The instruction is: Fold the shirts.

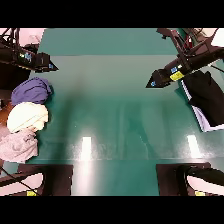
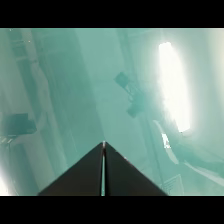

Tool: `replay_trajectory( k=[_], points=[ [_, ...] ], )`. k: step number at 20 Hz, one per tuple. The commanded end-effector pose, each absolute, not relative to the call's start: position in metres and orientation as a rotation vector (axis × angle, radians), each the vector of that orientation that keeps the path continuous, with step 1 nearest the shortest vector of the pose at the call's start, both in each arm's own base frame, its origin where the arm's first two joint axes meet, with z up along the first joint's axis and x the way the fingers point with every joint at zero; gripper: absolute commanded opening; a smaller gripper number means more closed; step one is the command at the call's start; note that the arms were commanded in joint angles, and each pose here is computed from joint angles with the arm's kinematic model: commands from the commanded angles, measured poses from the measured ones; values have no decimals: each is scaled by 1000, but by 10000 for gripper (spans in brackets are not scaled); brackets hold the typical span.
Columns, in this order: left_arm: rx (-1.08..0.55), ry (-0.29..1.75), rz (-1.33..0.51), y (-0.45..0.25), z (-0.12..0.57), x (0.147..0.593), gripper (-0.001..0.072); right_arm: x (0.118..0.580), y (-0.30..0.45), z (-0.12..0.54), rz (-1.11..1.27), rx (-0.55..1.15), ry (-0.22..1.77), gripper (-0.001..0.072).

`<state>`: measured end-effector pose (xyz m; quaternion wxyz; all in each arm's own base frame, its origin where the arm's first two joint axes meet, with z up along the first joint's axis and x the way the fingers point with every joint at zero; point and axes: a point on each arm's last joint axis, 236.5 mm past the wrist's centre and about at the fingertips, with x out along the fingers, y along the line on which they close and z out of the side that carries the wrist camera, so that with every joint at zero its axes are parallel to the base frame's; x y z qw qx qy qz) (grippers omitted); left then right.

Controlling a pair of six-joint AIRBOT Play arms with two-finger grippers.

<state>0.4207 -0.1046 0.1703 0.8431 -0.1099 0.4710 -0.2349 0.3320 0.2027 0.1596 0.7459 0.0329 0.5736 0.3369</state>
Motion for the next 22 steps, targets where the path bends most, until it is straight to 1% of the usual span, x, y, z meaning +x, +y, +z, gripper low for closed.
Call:
replay_trajectory(
  k=[1,13,15,17,18,19,20,22],
  points=[
    [-232,995,-495,-104,170,421,26,337,206,162,738,76,1230,18],
    [-233,992,-494,-104,170,421,26,337,206,162,737,77,1228,18],
    [-238,942,-476,-102,176,432,26,337,206,162,737,76,1228,18],
    [-203,915,-431,-91,175,441,28,337,206,162,736,77,1228,18],
    [-157,926,-385,-78,169,443,176,337,206,162,736,77,1228,18],
    [-91,939,-321,-60,161,445,494,337,206,162,737,76,1228,18],
    [-29,948,-240,-37,153,449,597,337,206,162,737,76,1228,18],
    [71,994,-68,9,128,449,599,337,206,162,737,77,1228,18]
  ],
)
